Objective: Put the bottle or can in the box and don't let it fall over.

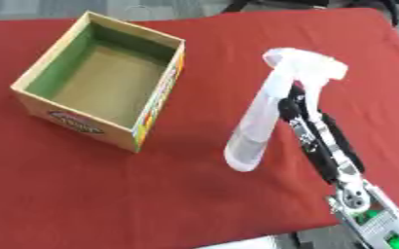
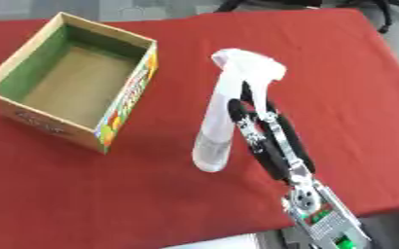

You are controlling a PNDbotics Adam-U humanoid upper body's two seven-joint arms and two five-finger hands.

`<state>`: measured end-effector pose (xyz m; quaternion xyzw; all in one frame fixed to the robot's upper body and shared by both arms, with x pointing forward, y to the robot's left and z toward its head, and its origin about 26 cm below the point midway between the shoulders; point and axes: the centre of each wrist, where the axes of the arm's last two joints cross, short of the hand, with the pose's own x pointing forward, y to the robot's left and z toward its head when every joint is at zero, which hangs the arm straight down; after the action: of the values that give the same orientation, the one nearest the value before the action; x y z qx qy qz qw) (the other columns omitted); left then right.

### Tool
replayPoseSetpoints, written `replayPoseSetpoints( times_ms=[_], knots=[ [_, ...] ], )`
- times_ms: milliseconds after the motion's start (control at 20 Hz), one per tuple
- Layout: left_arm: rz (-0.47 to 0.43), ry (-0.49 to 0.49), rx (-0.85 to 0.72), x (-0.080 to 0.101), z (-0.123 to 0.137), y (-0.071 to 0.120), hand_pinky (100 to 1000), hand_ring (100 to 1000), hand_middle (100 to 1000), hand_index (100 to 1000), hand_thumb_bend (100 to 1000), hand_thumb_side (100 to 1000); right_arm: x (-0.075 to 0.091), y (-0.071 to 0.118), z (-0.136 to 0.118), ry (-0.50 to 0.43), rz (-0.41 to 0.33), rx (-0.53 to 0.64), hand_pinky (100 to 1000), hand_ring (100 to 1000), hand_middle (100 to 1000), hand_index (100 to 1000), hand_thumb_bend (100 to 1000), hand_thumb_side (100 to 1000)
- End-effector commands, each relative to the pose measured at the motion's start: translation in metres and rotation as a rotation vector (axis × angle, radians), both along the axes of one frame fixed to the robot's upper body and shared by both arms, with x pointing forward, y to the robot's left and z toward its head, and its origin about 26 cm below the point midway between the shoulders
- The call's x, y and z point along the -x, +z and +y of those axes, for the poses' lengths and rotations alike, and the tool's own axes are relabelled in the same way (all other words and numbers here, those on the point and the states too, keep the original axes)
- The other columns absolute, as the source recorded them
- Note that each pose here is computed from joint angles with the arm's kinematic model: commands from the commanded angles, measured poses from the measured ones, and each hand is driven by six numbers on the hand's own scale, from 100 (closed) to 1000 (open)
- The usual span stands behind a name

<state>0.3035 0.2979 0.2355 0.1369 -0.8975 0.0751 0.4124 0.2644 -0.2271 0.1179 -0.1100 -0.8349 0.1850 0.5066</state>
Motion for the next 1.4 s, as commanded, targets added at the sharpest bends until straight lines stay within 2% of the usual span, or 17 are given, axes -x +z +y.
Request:
replayPoseSetpoints(
  times_ms=[50,900,1400],
  knots=[
    [-0.034,-0.008,-0.013,0.003,0.0,0.009,484,1000,1000,722,301,938,0.0,0.005,-0.002,0.016,-0.014,0.012,845,965,910,1000,315,1000],
    [-0.041,-0.014,-0.003,0.002,-0.002,0.011,485,1000,1000,721,308,938,-0.004,0.013,-0.002,0.069,0.001,0.041,846,968,904,1000,193,1000],
    [-0.046,-0.02,0.001,0.002,-0.003,0.013,485,1000,1000,721,307,938,-0.006,0.016,-0.001,0.081,-0.005,0.046,846,969,897,996,158,1000]
  ],
)
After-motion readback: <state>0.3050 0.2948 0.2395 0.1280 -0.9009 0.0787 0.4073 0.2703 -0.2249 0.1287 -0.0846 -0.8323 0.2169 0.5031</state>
